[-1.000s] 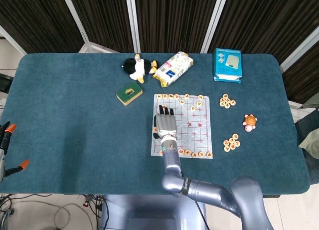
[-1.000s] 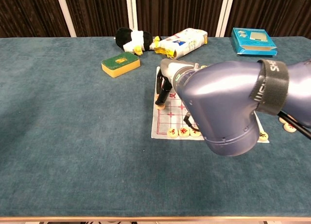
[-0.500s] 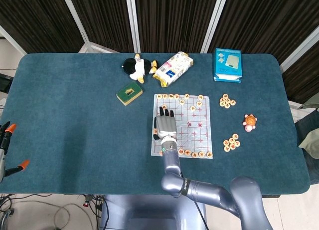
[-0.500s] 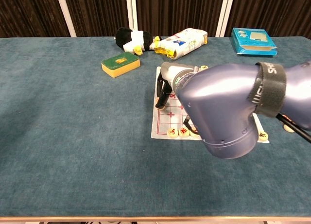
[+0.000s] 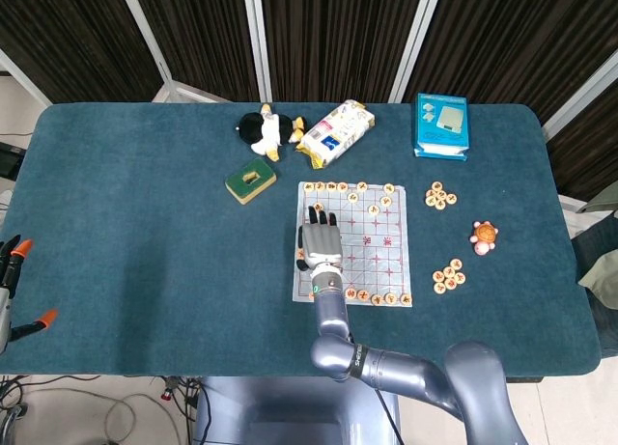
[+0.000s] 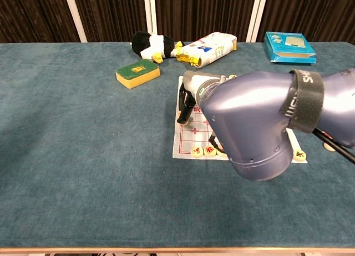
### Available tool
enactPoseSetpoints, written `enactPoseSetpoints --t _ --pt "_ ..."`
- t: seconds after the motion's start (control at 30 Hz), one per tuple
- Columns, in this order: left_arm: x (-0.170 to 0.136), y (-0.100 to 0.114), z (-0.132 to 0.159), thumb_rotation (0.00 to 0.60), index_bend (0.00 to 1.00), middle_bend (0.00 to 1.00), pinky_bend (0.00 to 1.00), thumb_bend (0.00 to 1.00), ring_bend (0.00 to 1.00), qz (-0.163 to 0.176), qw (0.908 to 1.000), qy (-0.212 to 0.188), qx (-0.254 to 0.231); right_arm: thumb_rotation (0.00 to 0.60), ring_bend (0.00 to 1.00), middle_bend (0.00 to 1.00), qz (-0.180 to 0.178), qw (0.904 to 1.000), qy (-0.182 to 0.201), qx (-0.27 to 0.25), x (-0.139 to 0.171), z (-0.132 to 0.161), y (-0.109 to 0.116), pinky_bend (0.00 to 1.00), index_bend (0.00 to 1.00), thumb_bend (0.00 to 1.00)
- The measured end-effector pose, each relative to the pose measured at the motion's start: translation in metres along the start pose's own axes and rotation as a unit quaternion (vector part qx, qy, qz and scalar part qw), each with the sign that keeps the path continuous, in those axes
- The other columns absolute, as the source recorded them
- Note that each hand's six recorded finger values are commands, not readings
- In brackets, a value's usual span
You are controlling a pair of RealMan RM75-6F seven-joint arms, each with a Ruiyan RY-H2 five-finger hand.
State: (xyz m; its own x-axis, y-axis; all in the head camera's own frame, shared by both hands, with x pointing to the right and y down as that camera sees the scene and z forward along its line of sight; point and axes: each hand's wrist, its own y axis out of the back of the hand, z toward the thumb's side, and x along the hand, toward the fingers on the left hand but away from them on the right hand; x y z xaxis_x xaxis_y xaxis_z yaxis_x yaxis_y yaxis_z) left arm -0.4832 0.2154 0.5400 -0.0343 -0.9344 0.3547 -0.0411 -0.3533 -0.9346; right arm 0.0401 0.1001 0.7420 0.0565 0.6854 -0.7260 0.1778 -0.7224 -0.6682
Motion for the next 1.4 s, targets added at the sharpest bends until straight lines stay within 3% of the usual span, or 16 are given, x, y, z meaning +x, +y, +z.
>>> enactPoseSetpoints --t 0.4,0.97,1.4 --pt "0.001 0.0 -0.001 0.6 0.0 0.0 0.05 0.05 0.0 0.0 1.0 0.001 -0.001 0.6 0.0 0.0 0.001 1.0 -0.003 0.001 -0.001 0.0 -0.002 0.02 0.54 0.34" --pt "0.001 0.0 -0.001 0.6 0.0 0.0 0.05 0.05 0.0 -0.001 1.0 0.004 0.0 0.6 0.0 0.0 0.001 1.0 -0.002 0.002 -0.001 0.001 -0.001 0.02 0.46 0.34" --pt "0.002 -0.002 -0.001 0.6 0.0 0.0 0.05 0.05 0.0 -0.002 1.0 0.006 0.002 0.6 0.0 0.0 -0.009 0.9994 0.03 -0.011 0.013 0.014 0.018 0.02 0.31 0.34"
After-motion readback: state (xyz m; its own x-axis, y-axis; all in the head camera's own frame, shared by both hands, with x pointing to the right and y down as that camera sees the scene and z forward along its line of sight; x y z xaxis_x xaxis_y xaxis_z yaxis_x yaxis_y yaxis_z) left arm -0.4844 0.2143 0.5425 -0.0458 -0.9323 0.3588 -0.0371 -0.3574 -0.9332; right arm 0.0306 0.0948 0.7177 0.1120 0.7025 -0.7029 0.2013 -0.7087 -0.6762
